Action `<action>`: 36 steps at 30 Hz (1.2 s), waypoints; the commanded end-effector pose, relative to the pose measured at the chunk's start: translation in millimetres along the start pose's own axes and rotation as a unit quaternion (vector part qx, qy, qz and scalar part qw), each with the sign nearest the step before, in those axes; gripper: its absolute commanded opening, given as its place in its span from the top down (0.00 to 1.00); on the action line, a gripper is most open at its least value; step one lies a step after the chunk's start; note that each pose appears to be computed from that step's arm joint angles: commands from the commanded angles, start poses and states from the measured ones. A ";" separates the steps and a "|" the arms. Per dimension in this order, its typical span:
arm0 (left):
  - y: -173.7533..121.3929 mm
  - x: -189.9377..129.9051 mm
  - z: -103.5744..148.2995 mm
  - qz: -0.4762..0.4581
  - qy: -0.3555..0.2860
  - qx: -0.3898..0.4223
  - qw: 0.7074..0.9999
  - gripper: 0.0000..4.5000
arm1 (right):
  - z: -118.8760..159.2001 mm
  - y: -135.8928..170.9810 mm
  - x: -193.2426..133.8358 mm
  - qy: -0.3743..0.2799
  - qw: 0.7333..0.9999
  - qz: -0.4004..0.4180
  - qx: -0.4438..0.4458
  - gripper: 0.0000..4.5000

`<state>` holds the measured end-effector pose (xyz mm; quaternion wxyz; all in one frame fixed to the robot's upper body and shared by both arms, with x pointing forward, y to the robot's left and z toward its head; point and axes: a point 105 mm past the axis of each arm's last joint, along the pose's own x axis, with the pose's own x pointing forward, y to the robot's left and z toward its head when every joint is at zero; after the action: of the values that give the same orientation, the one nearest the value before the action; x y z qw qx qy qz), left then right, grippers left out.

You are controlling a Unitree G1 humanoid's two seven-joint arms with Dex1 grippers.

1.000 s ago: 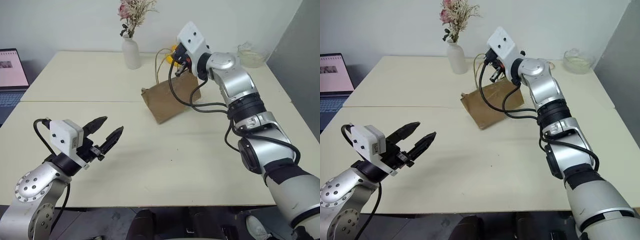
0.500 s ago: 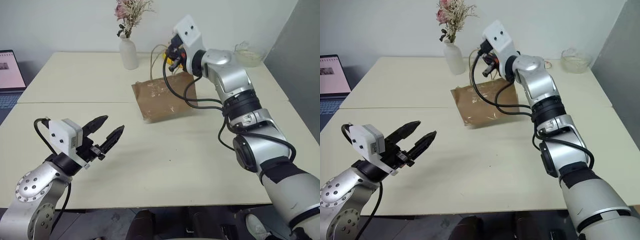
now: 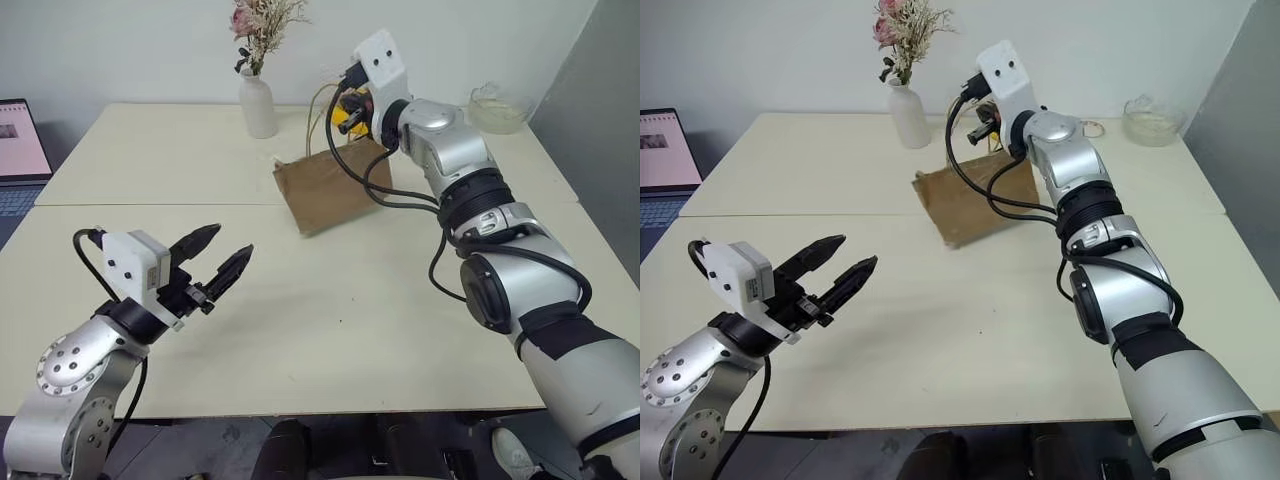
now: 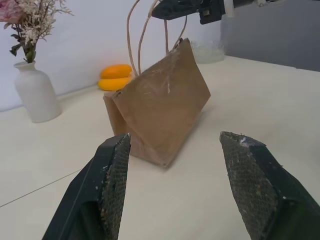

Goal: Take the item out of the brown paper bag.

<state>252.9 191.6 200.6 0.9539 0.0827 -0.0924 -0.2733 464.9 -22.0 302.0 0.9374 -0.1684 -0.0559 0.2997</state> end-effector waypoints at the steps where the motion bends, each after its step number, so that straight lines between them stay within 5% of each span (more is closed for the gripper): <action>1: -0.3 1.5 7.3 -0.005 -0.013 0.018 1.000 0.34 | 30.5 -3.0 -5.7 -0.049 0.998 0.002 -0.038 0.98; 12: -0.5 2.2 4.6 -0.008 -0.013 0.020 1.000 0.34 | 21.5 15.4 -18.8 -0.040 0.991 0.063 -0.108 0.98; 33: -12.4 6.4 7.9 -0.046 -0.016 0.013 0.999 0.34 | -11.0 3.1 -22.7 0.007 0.989 0.049 -0.143 0.98; 36: -12.3 5.7 9.4 -0.042 -0.021 0.009 0.999 0.34 | -12.1 2.0 -24.0 0.007 0.989 0.050 -0.141 0.86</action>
<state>255.1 181.8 197.6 0.9440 0.0840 -0.0904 -0.3060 450.0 -38.6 275.0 0.8918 -0.2976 -0.0545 0.3365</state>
